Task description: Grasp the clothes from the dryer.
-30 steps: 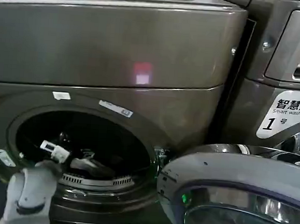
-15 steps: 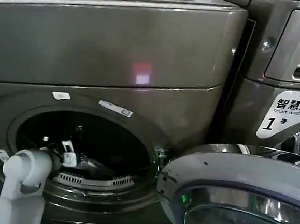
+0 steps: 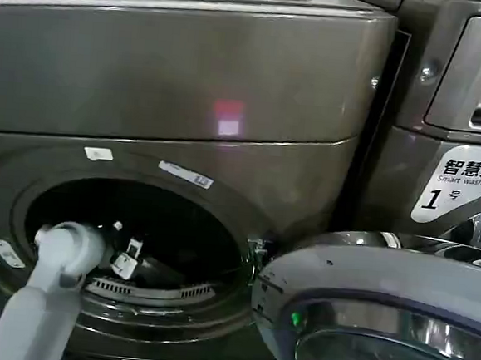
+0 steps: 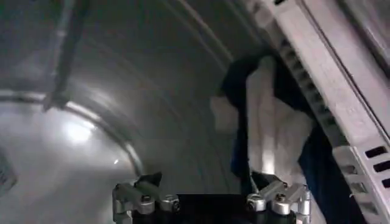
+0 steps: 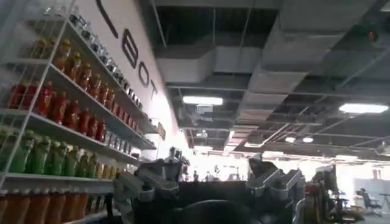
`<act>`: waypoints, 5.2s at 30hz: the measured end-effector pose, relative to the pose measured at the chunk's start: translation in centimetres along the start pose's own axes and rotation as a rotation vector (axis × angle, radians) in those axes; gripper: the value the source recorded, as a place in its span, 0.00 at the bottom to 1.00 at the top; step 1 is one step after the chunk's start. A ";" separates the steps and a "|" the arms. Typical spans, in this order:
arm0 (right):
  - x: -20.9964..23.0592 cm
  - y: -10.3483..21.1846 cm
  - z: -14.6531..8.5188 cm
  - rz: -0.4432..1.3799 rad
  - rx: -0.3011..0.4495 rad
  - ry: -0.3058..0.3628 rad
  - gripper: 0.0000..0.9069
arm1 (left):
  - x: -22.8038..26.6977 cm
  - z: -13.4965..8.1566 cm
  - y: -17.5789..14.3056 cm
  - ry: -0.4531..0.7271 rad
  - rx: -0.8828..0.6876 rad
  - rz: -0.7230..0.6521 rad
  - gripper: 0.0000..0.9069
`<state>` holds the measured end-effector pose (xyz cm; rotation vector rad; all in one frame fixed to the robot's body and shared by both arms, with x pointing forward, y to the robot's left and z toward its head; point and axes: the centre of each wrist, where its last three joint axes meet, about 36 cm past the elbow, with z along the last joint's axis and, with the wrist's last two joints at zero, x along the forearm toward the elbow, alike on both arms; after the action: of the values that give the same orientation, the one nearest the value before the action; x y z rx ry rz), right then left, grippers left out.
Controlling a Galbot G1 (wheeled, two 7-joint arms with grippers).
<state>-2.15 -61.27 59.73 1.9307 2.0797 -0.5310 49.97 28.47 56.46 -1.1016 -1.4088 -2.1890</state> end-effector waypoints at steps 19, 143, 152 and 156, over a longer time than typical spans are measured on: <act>0.4 0.6 0.2 -0.007 0.003 0.006 1.00 | -3.0 0.3 1.2 -0.088 -0.101 0.101 1.00; 1.7 4.3 -1.6 -0.121 -0.043 -0.067 1.00 | -6.3 -7.7 -0.1 -0.088 1.647 -1.064 0.00; 1.7 4.3 -2.2 -0.113 -0.045 -0.069 1.00 | -6.0 -8.3 -0.4 -0.080 1.736 -1.068 0.00; 1.7 4.3 -2.3 -0.113 -0.044 -0.074 1.00 | -6.0 -8.5 -0.8 -0.071 1.754 -1.062 0.00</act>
<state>2.13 -58.53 60.65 1.7507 2.1441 -0.5662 49.70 20.62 49.62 0.3449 -3.0896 -0.2959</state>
